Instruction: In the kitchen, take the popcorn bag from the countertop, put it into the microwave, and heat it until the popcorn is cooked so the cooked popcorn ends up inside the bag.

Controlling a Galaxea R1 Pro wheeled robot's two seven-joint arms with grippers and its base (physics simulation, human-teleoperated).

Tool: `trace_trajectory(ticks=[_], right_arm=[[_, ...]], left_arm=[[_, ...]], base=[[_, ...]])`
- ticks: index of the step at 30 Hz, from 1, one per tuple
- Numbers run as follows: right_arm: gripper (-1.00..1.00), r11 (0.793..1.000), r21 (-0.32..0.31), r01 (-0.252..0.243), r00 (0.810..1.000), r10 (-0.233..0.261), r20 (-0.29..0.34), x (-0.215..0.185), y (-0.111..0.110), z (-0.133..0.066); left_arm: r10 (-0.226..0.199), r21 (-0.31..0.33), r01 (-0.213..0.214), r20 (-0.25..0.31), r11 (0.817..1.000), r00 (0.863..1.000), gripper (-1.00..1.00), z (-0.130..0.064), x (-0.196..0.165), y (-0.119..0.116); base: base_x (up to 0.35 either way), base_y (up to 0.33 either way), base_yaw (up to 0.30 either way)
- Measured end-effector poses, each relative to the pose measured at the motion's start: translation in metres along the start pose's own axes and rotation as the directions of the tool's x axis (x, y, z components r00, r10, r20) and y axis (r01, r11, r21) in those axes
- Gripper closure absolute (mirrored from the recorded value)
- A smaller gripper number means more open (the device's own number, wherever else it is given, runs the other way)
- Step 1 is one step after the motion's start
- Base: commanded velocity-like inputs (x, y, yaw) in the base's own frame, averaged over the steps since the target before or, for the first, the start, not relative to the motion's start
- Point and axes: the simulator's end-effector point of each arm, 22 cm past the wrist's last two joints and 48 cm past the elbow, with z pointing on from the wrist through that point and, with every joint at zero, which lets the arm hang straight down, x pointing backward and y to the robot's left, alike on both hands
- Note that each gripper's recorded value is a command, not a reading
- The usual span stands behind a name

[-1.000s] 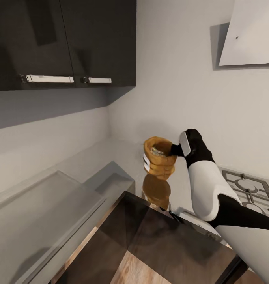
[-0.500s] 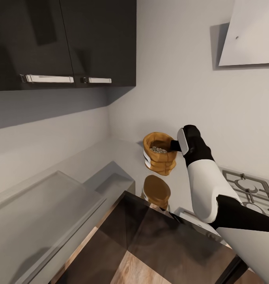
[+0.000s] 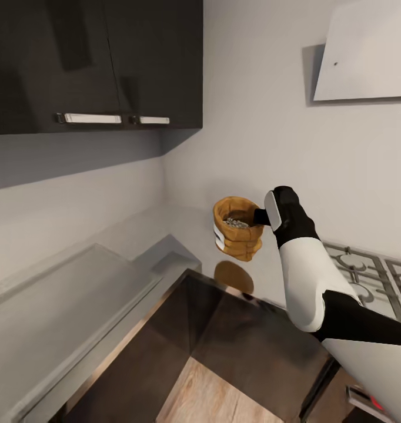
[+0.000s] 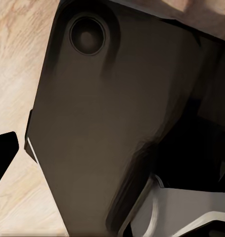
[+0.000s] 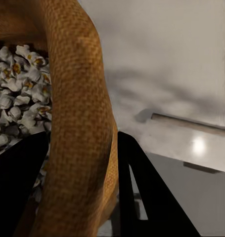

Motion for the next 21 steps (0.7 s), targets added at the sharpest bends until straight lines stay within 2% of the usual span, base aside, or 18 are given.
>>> trace_trajectory(ticks=[7,12,21], right_arm=[[1.0,1.0,-0.011,-0.008,1.0,0.008,-0.003,0.001,0.002,0.0],[1.0,0.994,-0.101,-0.046,0.999,0.045,-0.021,0.004,0.022,-0.001],[1.0,0.993,-0.112,-0.049,0.999,0.046,-0.023,0.004,0.025,-0.001]], left_arm=[[0.0,-0.001,0.0,-0.002,1.0,1.0,-1.0,0.0,0.002,-0.003],[0.001,0.0,-0.001,-0.002,1.0,1.0,-1.0,0.0,0.002,-0.004],[0.001,0.0,-0.001,-0.003,1.0,1.0,-1.0,0.0,0.002,-0.004]], base=[[-0.346,0.0,0.0],[-0.347,0.0,0.0],[-0.347,0.0,0.0]])
